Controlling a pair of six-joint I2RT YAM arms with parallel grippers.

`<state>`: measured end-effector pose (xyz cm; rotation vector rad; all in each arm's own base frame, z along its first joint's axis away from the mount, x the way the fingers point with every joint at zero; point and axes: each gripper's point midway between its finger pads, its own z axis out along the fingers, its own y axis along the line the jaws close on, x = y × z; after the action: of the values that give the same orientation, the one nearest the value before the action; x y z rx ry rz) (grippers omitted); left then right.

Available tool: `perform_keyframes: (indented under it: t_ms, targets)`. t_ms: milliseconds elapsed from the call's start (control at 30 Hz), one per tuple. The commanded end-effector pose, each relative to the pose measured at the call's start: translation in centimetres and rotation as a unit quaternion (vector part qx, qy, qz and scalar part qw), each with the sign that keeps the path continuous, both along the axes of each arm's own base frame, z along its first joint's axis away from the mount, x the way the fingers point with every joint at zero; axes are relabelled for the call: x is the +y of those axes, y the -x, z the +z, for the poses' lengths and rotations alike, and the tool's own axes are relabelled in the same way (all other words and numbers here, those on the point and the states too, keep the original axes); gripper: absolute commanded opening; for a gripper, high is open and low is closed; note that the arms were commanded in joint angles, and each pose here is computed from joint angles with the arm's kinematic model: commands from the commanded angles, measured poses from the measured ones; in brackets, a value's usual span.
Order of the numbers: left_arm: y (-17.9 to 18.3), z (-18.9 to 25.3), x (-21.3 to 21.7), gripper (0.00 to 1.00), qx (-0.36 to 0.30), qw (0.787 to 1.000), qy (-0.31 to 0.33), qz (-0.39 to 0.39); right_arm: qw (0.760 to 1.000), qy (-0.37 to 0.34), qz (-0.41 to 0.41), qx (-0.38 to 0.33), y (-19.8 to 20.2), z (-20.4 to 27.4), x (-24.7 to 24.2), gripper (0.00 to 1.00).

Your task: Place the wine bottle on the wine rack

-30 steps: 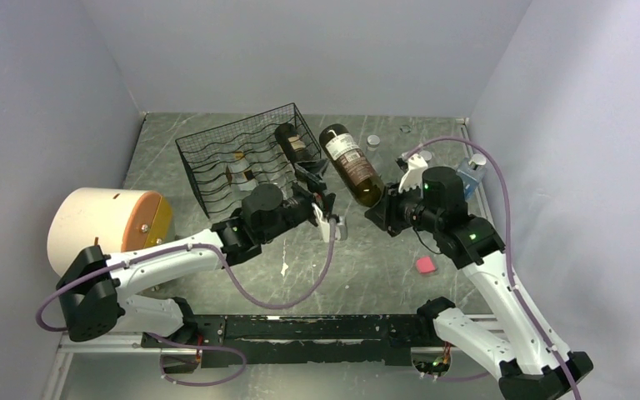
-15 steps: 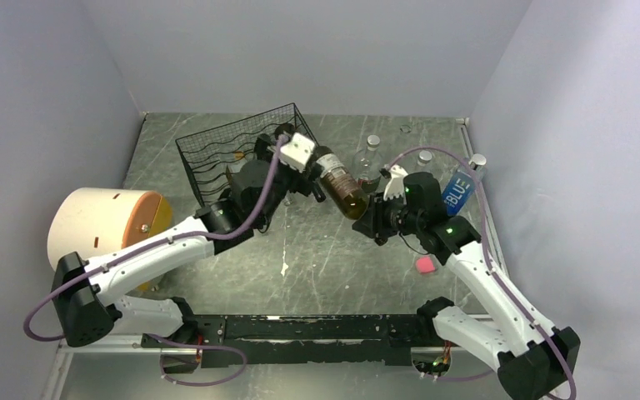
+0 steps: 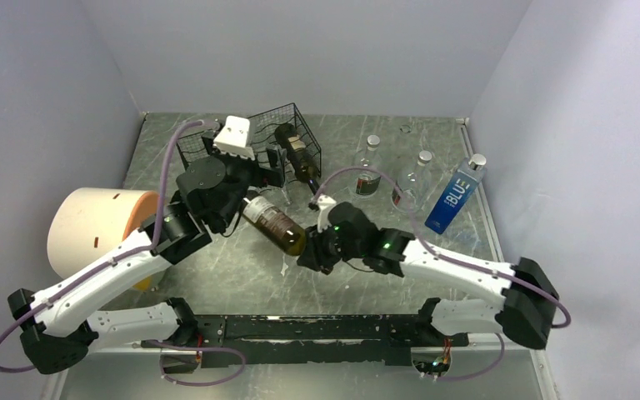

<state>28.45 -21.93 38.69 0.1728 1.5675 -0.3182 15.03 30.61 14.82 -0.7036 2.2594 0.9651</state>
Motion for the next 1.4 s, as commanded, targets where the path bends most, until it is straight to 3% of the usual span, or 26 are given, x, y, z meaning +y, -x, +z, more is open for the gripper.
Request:
perform_keyframes:
  t_ms: [0, 200, 433, 900, 1367]
  targets:
    - [0.8, 1.1, 1.8, 0.99, 0.003, 1.0, 0.024, 0.019, 0.995, -0.061, -0.021, -0.081, -1.5, 3.3, 5.4, 0.0]
    - [1.4, 1.4, 3.7, 0.99, 0.005, 0.999, 0.028, 0.041, 0.995, -0.001, -0.017, -0.094, -0.3, 0.4, 9.7, 0.0]
    - [2.5, 2.2, 5.1, 0.99, -0.004, 0.998, 0.04, 0.042, 0.995, -0.009, -0.057, -0.076, -0.3, -0.7, 13.5, 0.0]
    - [3.5, 1.7, 6.3, 0.99, 0.0, 0.998, 0.041, 0.038, 0.99, 0.0, -0.12, -0.07, -2.2, -2.6, 16.3, 0.0]
    - [3.3, 1.1, 6.0, 0.99, 0.0, 0.999, 0.024, 0.034, 0.988, 0.0, -0.126, -0.09, -3.9, -2.7, 19.4, 0.0]
